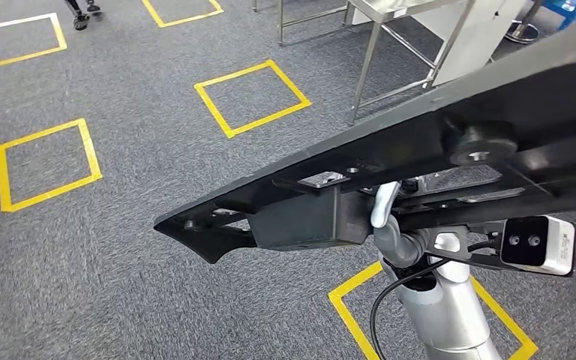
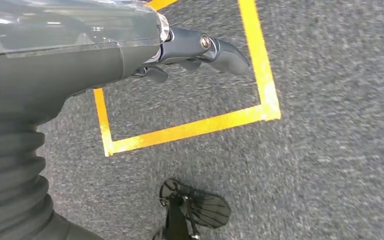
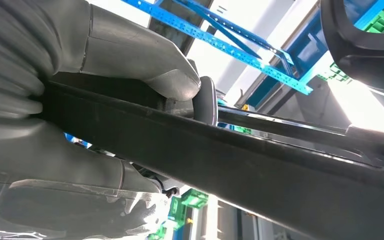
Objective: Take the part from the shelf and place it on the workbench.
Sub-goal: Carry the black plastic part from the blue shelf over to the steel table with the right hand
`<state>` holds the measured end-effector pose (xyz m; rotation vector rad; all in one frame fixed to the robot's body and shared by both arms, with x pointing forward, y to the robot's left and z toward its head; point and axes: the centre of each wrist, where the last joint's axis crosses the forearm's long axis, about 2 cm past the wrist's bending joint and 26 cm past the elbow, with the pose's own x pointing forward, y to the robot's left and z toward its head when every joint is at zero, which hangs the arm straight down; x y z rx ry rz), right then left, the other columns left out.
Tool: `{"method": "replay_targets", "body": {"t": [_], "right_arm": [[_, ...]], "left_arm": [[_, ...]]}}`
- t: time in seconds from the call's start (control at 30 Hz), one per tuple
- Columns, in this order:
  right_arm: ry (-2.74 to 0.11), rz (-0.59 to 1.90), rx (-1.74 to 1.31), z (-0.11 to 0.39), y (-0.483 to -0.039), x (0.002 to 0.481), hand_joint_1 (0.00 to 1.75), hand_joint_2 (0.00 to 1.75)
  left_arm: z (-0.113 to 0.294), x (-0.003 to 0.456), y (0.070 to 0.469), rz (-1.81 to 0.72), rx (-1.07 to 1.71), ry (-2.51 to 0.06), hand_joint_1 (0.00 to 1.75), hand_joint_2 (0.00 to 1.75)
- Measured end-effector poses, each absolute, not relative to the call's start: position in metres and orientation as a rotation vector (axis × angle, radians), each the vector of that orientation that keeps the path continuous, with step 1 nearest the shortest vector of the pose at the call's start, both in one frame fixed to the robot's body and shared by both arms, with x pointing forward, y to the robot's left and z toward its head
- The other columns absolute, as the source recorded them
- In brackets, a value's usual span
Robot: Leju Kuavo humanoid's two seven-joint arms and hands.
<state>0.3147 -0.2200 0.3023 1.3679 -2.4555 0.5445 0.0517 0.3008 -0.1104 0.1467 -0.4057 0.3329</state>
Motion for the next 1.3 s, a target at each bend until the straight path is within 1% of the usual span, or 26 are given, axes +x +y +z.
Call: {"method": "replay_targets", "body": {"t": [0.2, 0.53, 0.93, 1.3], "right_arm": [[-2.459, 0.561, 1.351, 0.305, -0.219, 0.317, 1.75, 1.75], [-2.413, 0.519, 1.326, 0.309, -0.195, 0.331, 1.75, 1.75], [-2.390, 0.472, 1.335, 0.296, -0.184, 0.324, 1.75, 1.75], [-2.403, 0.479, 1.346, 0.298, -0.179, 0.325, 1.75, 1.75]], "left_arm": [[-0.110, 0.055, 0.299, 0.326, 0.135, -0.422, 0.00, 1.75], [-0.110, 0.053, 0.295, 0.319, 0.119, -0.425, 0.00, 1.75], [-0.110, 0.052, 0.286, 0.322, 0.100, -0.409, 0.00, 1.75], [-0.110, 0.054, 0.280, 0.322, 0.089, -0.410, 0.00, 1.75]]}}
